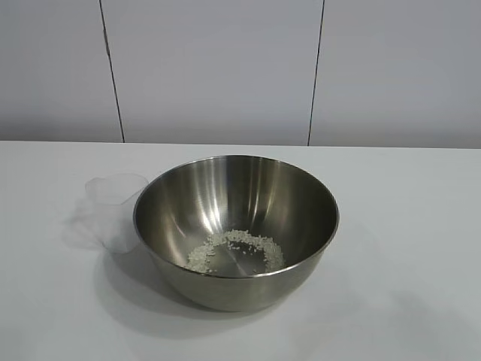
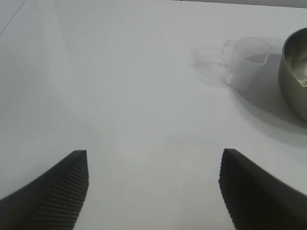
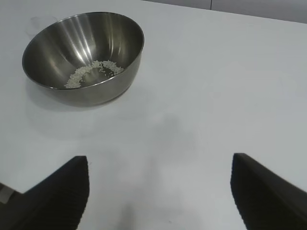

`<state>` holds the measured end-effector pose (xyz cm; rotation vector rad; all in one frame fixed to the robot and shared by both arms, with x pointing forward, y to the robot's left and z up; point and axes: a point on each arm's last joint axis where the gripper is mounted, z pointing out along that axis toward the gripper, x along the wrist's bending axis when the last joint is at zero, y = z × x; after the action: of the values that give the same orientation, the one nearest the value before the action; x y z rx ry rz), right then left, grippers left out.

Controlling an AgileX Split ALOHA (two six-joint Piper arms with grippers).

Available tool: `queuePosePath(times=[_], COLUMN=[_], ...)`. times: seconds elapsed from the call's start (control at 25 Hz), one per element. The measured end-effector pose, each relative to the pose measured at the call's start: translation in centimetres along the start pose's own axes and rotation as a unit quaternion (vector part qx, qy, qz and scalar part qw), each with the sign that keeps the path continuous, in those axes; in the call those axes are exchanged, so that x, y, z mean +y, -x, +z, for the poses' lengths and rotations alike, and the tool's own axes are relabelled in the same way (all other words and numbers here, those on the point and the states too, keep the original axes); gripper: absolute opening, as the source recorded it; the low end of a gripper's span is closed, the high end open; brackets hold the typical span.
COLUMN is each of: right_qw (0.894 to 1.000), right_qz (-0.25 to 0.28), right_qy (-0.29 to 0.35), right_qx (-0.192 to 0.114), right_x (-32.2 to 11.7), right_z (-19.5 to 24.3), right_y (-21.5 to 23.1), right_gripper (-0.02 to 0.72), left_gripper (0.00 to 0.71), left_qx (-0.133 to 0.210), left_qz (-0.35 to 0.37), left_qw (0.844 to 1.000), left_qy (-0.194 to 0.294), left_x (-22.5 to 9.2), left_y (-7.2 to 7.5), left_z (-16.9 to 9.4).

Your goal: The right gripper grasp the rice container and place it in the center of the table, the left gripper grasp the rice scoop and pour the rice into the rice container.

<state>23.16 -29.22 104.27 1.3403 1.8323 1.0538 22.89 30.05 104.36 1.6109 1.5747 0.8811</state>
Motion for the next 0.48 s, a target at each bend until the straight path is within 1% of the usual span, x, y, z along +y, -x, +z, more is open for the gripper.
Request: queuePosePath(times=[0.48], right_qw=[1.0], right_qz=[0.002], right_qy=[0.0], right_qx=[-0.003], right_x=[0.0], right_z=[0.01], right_y=[-0.01], right_gripper=[0.557], left_gripper=[0.546], left_qx=[0.0], left_qz=[0.0], left_qw=[1.0], left_qy=[0.0], left_x=[0.0], left_y=[0.01], left_z=[0.0])
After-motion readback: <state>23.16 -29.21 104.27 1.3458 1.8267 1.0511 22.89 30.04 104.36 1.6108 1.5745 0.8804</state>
